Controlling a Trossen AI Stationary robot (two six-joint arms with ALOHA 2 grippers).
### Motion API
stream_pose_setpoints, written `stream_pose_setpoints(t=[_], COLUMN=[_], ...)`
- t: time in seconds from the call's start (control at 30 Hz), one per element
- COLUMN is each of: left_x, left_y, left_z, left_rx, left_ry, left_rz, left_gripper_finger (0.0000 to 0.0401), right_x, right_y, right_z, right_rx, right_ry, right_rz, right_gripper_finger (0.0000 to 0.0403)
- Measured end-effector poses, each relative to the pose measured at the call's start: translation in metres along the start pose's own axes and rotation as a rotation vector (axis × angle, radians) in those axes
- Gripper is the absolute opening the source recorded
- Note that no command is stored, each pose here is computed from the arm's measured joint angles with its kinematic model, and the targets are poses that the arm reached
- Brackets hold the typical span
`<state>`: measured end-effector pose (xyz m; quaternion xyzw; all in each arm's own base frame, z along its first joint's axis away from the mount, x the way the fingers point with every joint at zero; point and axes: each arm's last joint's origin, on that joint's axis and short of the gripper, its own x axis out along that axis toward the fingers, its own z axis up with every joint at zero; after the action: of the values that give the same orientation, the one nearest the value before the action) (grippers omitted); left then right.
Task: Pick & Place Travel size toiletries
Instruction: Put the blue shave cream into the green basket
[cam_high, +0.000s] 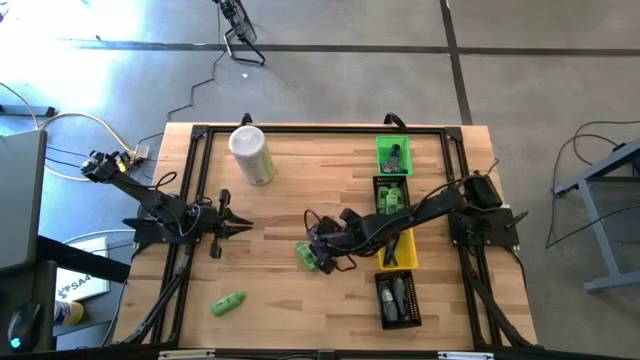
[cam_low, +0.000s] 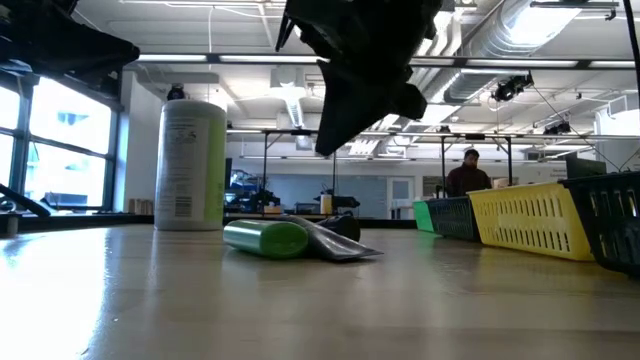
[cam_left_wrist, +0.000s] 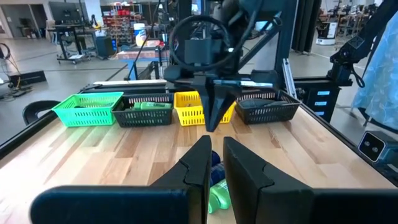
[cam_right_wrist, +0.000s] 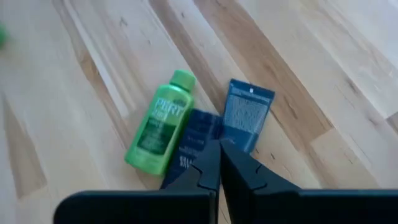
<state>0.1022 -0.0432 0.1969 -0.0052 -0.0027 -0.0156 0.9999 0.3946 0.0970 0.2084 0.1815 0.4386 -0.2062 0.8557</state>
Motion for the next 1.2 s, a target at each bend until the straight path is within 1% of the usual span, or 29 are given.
stream_pose_setpoints(t=[0.1, 0.2, 0.3, 0.4, 0.5, 0.57, 0.63, 0.7, 0.77, 0.87, 1.0, 1.2], left_x=[0.000, 0.000, 0.000, 0.000, 0.000, 0.000, 0.000, 0.000, 0.000, 0.000, 0.000, 0.000], left_y=[0.000, 0.000, 0.000, 0.000, 0.000, 0.000, 0.000, 0.000, 0.000, 0.000, 0.000, 0.000], left_z=[0.000, 0.000, 0.000, 0.000, 0.000, 0.000, 0.000, 0.000, 0.000, 0.000, 0.000, -0.001], left_rx=[0.001, 0.001, 0.002, 0.002, 0.003, 0.003, 0.003, 0.003, 0.003, 0.003, 0.004, 0.007], left_ry=[0.002, 0.002, 0.003, 0.003, 0.003, 0.003, 0.003, 0.003, 0.003, 0.003, 0.004, 0.011], left_rz=[-0.001, 0.000, -0.001, -0.001, -0.001, -0.001, -0.001, -0.002, -0.004, -0.004, -0.004, -0.004], left_gripper_finger=[0.0037, 0.0037, 0.0037, 0.0037, 0.0037, 0.0037, 0.0037, 0.0037, 0.0037, 0.0037, 0.0037, 0.0037], right_x=[0.003, 0.005, 0.008, 0.011, 0.017, 0.020, 0.025, 0.026, 0.031, 0.038, 0.052, 0.065], right_y=[-0.006, -0.011, -0.013, -0.014, -0.014, -0.016, -0.015, -0.016, -0.015, -0.016, -0.015, -0.015], right_z=[0.005, 0.009, 0.010, 0.009, 0.008, 0.005, 0.006, 0.006, 0.004, 0.000, -0.006, -0.012], right_rx=[0.019, 0.016, 0.013, 0.012, 0.028, 0.028, 0.035, 0.037, 0.036, 0.028, 0.050, 0.056], right_ry=[0.016, 0.032, 0.048, 0.053, 0.022, 0.031, 0.019, 0.029, 0.032, 0.053, 0.077, 0.109], right_rz=[0.010, 0.017, 0.019, -0.003, -0.039, -0.068, -0.064, -0.068, -0.071, -0.084, -0.084, -0.096], right_gripper_finger=[0.0008, 0.0034, 0.0080, 0.0138, 0.0194, 0.0224, 0.0244, 0.0254, 0.0254, 0.0245, 0.0233, 0.0228])
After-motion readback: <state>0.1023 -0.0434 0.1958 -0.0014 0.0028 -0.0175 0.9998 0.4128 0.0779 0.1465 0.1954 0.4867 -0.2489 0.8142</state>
